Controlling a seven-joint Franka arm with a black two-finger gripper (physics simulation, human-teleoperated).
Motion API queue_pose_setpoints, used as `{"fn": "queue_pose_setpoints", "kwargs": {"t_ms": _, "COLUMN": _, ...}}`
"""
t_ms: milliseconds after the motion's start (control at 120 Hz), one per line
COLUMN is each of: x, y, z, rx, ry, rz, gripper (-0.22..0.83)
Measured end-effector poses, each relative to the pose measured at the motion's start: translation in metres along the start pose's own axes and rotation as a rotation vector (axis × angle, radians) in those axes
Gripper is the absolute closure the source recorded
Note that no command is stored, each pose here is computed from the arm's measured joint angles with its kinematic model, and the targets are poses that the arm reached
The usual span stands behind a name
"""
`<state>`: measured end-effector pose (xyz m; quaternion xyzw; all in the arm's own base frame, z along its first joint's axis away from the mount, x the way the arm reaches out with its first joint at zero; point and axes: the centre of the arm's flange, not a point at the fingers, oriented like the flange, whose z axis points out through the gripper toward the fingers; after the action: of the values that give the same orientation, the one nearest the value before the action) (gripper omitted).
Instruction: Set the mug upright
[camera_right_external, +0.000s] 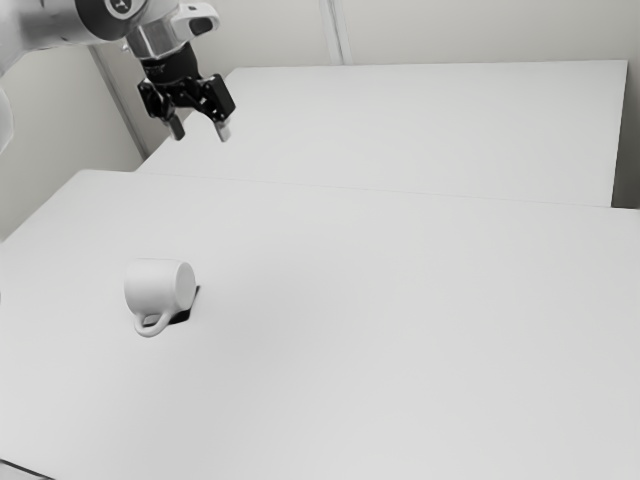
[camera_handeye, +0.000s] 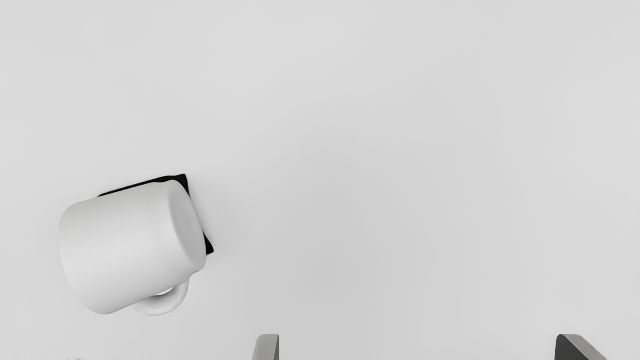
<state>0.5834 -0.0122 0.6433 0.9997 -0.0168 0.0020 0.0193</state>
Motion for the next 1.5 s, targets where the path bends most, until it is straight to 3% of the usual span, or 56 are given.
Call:
{"fn": "queue_pose_setpoints", "kwargs": {"t_ms": 258, "x": -0.014, "y": -0.037, "z": 0.006, "rx": -0.048, "ry": -0.023, "rz": -0.052, "gripper": 0.0}}
{"fn": "queue_pose_setpoints", "kwargs": {"t_ms": 408, "x": -0.047, "y": -0.121, "z": 0.04, "rx": -0.2, "ry": -0.047, "rz": -0.204, "gripper": 0.0}}
{"fn": "queue_pose_setpoints", "kwargs": {"t_ms": 558, "x": -0.072, "y": -0.219, "z": 0.108, "rx": -0.377, "ry": -0.056, "rz": -0.375, "gripper": 0.0}}
{"fn": "queue_pose_setpoints", "kwargs": {"t_ms": 683, "x": -0.094, "y": -0.277, "z": 0.161, "rx": -0.496, "ry": -0.018, "rz": -0.474, "gripper": 0.0}}
{"fn": "queue_pose_setpoints", "kwargs": {"t_ms": 950, "x": -0.107, "y": -0.309, "z": 0.236, "rx": -0.661, "ry": 0.058, "rz": -0.497, "gripper": 0.0}}
{"fn": "queue_pose_setpoints", "kwargs": {"t_ms": 1500, "x": -0.127, "y": -0.336, "z": 0.32, "rx": -0.923, "ry": 0.193, "rz": -0.49, "gripper": 0.0}}
